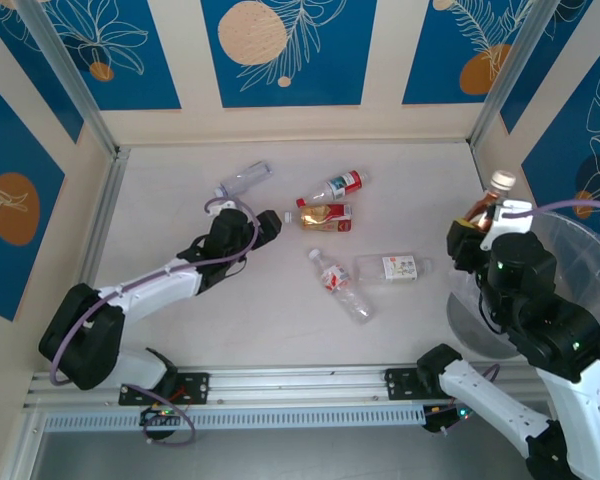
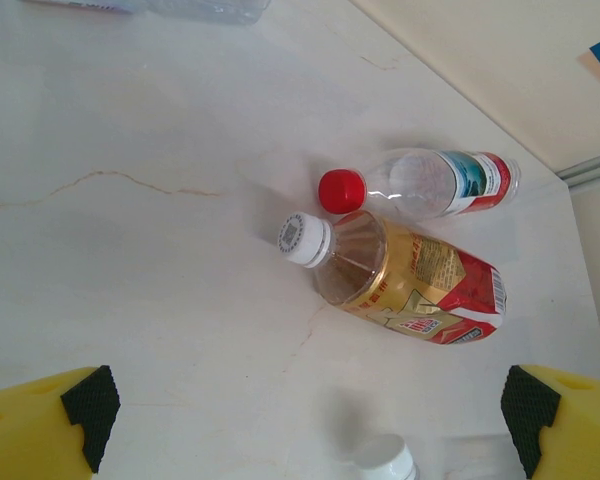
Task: Put the plastic bottles in the bin
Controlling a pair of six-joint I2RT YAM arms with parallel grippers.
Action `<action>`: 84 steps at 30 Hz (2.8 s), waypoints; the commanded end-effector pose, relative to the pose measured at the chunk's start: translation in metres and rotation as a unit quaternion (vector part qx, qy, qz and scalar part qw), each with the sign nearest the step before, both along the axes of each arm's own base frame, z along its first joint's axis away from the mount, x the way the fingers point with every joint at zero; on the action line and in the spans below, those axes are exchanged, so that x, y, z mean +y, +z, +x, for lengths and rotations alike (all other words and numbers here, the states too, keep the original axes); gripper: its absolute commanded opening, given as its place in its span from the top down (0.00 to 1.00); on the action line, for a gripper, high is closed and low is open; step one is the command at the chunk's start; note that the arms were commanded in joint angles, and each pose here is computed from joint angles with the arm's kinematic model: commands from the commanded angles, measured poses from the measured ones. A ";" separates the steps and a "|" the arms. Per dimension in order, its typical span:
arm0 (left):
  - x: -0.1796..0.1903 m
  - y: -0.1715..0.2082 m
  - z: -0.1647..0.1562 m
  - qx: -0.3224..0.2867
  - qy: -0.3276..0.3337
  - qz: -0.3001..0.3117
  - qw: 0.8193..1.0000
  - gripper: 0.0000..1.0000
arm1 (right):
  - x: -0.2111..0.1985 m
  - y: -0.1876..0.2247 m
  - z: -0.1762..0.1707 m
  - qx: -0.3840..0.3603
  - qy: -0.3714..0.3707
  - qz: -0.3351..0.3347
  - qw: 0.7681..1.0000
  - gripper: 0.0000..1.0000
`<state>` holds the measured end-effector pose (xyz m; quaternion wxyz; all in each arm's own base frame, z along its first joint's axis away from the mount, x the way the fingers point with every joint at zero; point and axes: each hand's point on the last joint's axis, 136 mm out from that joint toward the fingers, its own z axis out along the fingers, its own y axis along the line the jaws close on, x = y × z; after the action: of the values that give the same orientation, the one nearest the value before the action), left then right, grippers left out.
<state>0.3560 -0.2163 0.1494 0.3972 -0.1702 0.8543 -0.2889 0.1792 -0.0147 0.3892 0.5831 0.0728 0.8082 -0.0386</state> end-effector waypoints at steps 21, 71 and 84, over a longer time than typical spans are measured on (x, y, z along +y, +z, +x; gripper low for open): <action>-0.027 0.002 0.018 0.019 -0.031 -0.039 0.999 0.01 | -0.130 -0.020 -0.093 -0.085 -0.213 0.048 0.972 0.63; -0.029 -0.014 0.016 0.045 -0.033 -0.033 0.998 0.01 | -0.119 -0.030 -0.071 -0.123 -0.247 -0.095 0.957 0.26; -0.033 -0.014 0.015 0.045 -0.048 -0.041 0.997 0.01 | -0.068 -0.011 -0.029 -0.093 -0.173 -0.084 0.977 0.15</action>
<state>0.3642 -0.2482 0.1257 0.3335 -0.1542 0.8730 -0.3209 0.1591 -0.0667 0.3635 0.6362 0.0968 0.7394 -0.1981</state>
